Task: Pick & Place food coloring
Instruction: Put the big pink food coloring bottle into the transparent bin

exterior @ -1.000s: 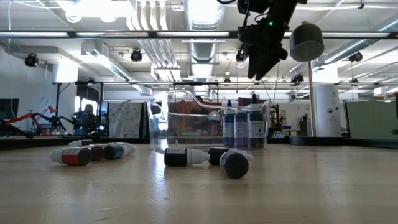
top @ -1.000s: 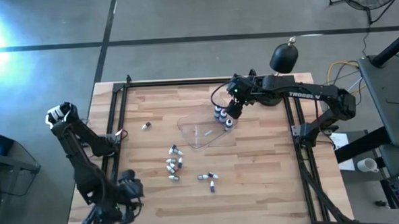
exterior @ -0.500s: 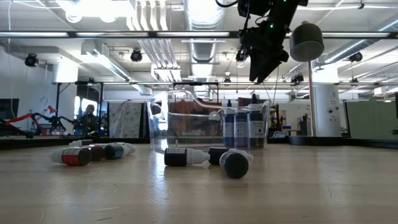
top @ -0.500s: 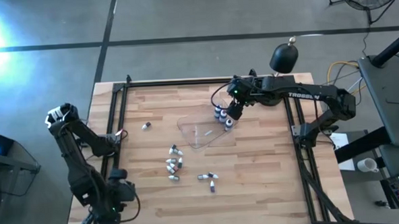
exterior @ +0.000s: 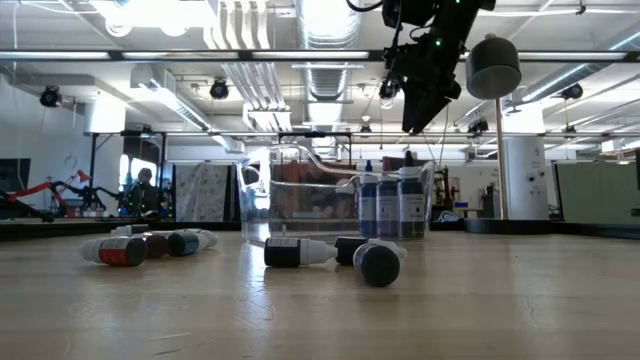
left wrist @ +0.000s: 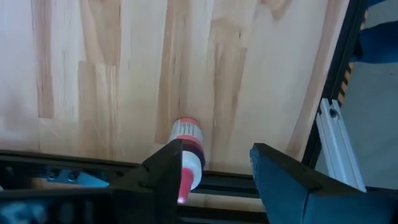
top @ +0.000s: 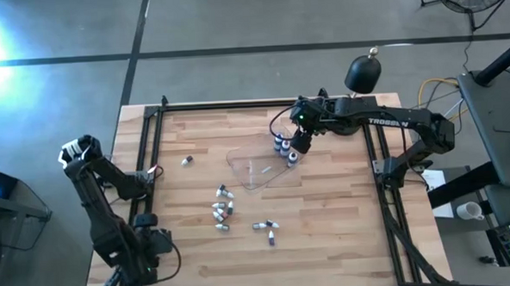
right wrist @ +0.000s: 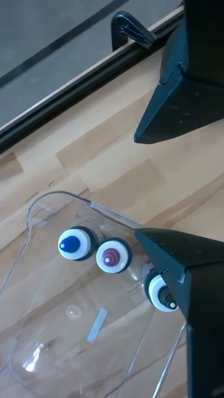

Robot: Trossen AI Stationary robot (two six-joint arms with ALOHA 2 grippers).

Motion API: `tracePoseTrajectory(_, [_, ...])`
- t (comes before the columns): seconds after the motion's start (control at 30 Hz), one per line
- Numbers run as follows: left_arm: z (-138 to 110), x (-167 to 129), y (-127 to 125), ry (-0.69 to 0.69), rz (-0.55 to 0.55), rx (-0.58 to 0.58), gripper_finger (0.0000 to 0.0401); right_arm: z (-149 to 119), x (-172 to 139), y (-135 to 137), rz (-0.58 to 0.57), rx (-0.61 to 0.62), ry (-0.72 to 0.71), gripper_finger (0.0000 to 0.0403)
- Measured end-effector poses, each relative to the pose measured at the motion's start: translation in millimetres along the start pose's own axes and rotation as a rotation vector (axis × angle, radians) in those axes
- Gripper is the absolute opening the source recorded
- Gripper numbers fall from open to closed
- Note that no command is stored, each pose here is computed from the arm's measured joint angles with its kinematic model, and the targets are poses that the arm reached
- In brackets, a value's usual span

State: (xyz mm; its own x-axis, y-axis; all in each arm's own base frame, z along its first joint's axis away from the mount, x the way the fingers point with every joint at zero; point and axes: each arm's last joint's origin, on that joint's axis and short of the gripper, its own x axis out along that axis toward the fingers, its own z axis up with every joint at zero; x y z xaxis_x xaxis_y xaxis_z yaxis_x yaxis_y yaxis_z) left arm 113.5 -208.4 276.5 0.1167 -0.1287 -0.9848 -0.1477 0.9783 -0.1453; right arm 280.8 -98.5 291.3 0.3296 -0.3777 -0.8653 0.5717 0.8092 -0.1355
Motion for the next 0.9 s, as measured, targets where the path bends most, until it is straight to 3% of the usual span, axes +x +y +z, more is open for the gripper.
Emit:
tracePoseTrajectory(0.3, [-6.1,17.5,-10.9,0.035,0.070,0.104,0.0177,-0.1,0.3,-0.1,-0.001,-0.001,0.001,0.0228])
tracePoseTrajectory(0.57, [-11.6,24.8,-7.3,0.050,0.125,-0.023,0.0177,0.0,0.2,-0.1,-0.003,-0.005,-0.001,0.0228])
tracePoseTrajectory(0.9, [-16.7,27.2,-6.1,0.057,0.139,-0.016,0.0177,0.1,0.2,-0.1,-0.003,-0.029,-0.002,0.0228])
